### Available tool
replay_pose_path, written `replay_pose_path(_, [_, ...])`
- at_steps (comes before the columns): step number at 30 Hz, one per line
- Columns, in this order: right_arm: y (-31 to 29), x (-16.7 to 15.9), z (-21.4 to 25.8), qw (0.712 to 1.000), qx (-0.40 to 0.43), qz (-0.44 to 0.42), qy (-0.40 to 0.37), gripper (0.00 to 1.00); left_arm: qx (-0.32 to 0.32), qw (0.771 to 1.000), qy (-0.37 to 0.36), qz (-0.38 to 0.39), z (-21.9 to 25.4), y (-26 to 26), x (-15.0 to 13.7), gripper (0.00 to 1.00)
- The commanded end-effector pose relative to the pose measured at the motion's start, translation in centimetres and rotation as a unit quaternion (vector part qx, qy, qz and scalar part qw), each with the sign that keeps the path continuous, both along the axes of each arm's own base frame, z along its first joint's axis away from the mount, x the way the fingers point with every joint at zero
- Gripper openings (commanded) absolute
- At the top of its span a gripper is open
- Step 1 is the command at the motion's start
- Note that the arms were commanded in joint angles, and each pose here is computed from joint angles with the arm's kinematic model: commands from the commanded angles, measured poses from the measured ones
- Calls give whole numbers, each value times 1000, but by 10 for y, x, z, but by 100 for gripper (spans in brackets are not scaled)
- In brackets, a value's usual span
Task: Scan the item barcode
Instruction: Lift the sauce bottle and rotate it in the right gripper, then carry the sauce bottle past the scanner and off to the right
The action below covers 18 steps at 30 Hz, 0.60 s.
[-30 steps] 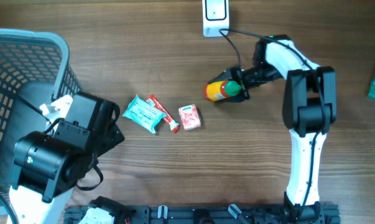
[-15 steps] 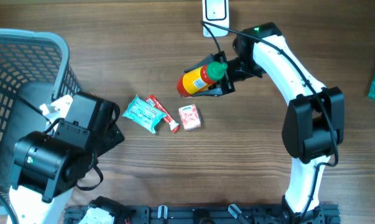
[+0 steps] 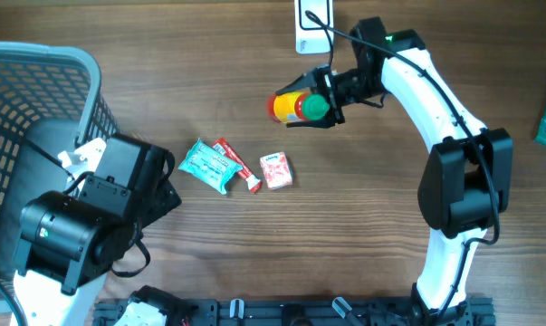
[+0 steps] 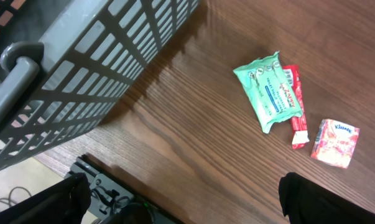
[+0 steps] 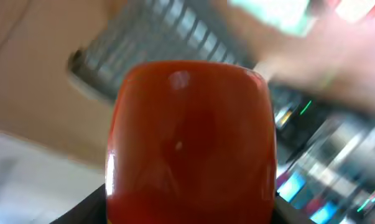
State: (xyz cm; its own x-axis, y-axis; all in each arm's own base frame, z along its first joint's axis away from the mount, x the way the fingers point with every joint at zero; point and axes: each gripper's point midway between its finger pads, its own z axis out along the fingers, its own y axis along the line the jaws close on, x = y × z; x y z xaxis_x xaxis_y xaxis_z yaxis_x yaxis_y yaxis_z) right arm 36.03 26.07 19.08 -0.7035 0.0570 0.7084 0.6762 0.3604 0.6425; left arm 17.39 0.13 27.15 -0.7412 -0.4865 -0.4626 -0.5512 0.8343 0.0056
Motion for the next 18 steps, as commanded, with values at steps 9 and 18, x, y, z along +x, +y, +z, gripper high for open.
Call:
replay_pose_path(9, [-147, 83, -55, 914, -351, -168, -112, 5, 10, 1000, -2, -8, 2, 2, 0, 100])
replay_pose_path(18, [-180, 171, -26, 812, -426, -290, -274, 24, 10, 1000, -3, -8, 2, 2, 0, 100])
